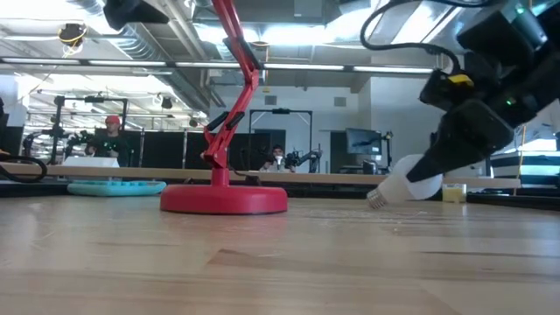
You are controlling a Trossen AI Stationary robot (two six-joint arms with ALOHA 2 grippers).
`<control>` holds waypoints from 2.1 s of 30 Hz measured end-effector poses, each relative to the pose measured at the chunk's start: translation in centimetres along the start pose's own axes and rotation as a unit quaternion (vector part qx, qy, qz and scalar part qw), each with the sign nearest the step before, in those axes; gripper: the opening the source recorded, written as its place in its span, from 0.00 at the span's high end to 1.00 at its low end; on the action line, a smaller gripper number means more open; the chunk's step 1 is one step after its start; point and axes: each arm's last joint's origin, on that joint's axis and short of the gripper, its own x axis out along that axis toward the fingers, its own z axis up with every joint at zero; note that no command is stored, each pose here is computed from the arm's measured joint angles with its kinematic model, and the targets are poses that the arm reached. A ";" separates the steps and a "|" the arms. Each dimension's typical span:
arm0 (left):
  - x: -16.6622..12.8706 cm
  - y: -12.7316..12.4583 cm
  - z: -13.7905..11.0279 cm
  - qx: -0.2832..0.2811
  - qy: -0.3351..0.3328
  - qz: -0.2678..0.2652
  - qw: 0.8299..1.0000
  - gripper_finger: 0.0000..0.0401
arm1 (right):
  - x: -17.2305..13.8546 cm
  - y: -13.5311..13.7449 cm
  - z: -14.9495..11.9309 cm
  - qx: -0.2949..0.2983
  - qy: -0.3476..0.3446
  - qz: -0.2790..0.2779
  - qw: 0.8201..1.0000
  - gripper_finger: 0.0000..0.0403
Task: Screw lightbulb
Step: Remove the lightbulb from the lamp, then return To Home Position
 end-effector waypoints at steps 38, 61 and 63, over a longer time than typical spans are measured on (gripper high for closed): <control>0.3 -0.2 -0.2 -0.013 0.019 -0.022 0.999 0.16 | -8.2 0.2 9.7 -0.035 -0.052 0.039 0.997 0.20; -1.8 -0.1 0.2 0.052 -0.019 -0.077 0.996 0.36 | -15.5 -2.6 11.3 0.027 -0.222 0.096 0.970 0.20; -2.0 -0.2 0.2 0.058 -0.024 -0.083 0.995 0.39 | -16.2 -2.9 11.3 0.037 -0.238 0.099 0.965 0.20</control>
